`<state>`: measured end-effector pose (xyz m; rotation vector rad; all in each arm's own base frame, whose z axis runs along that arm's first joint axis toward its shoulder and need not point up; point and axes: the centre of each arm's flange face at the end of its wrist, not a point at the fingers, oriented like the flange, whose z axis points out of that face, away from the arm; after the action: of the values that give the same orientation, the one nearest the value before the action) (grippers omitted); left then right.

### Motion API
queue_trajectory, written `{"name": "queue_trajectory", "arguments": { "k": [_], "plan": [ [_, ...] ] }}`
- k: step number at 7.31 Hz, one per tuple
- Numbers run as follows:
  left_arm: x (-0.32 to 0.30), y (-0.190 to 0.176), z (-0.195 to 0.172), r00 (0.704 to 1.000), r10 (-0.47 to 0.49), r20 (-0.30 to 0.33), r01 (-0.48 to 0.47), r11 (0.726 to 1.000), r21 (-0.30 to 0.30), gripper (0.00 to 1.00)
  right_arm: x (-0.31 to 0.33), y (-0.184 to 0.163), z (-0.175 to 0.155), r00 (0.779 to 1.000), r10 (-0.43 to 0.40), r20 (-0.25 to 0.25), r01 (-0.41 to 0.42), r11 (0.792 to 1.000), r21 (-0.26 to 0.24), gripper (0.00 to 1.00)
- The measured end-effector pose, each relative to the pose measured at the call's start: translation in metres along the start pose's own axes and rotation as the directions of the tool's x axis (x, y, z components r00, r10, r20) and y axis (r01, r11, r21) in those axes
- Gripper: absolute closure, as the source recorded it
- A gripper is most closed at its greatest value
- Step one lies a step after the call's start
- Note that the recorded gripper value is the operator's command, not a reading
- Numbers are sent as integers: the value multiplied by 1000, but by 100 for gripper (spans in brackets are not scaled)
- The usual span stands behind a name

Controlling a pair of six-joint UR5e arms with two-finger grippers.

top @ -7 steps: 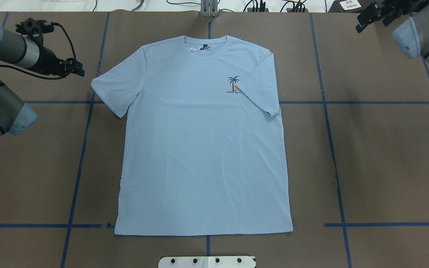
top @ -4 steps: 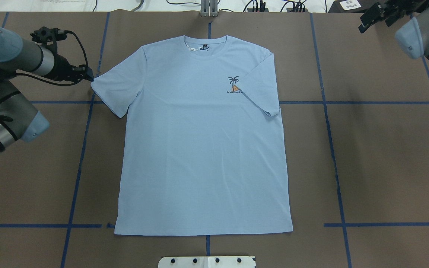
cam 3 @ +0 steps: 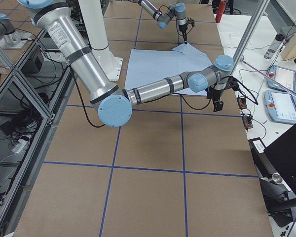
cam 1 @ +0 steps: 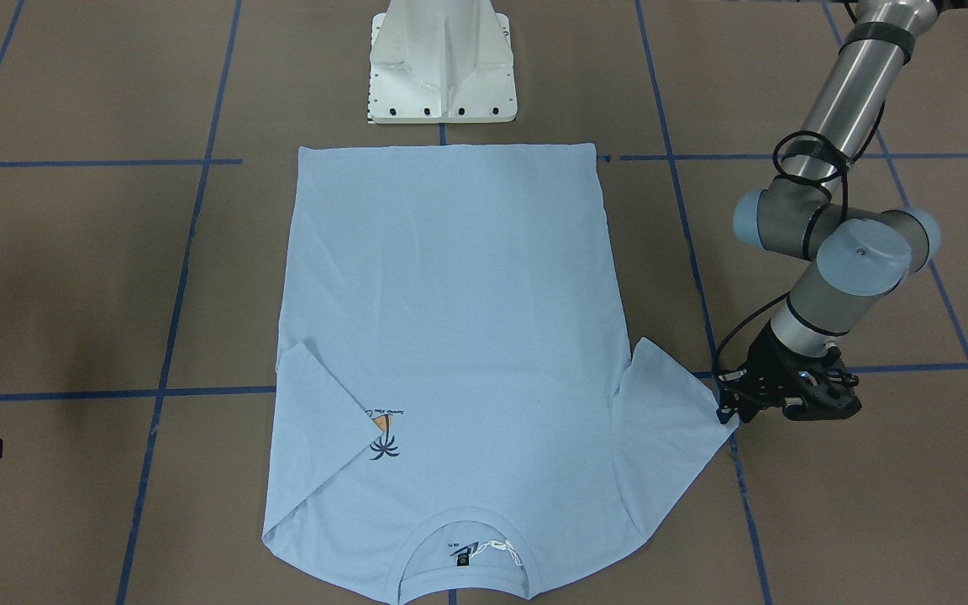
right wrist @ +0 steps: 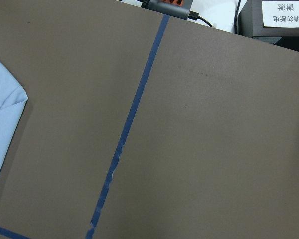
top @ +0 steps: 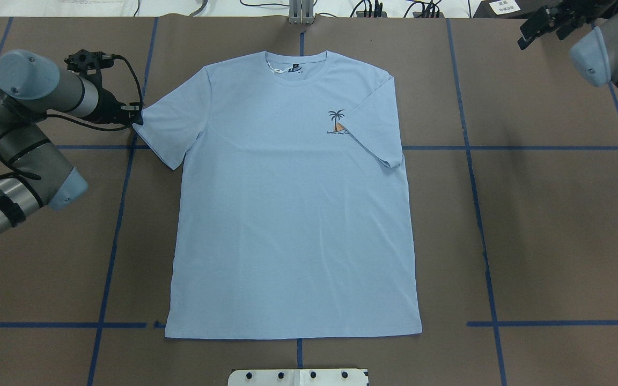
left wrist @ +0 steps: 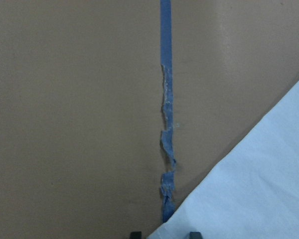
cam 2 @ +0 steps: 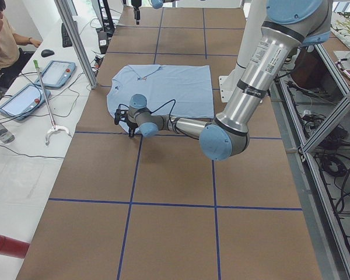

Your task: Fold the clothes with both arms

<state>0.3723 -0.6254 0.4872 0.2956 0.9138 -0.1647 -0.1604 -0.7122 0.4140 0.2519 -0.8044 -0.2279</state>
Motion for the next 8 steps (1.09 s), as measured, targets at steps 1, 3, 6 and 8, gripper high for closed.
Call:
{"name": "queue_trajectory", "arguments": {
  "k": [1,3,6,8],
  "plan": [
    [3,-1,-1,1000,1,-1,-1,1000,1,100,0,0,0,1000,0,0,0,1000,0,0],
    [25,-10,-5,1000,-1,-16,1,1000,9,100,-1,0,0,1000,0,-1,0,1000,1,0],
    [111,-17,-10,997,-71,-18,71,997,-28,100,-2,0,1,1000,4,-1,-4,1000,0,0],
    [183,-5,-11,993,-116,-27,114,991,-67,100,-2,0,2,1000,7,0,-7,1000,-1,0]
  ]
}}
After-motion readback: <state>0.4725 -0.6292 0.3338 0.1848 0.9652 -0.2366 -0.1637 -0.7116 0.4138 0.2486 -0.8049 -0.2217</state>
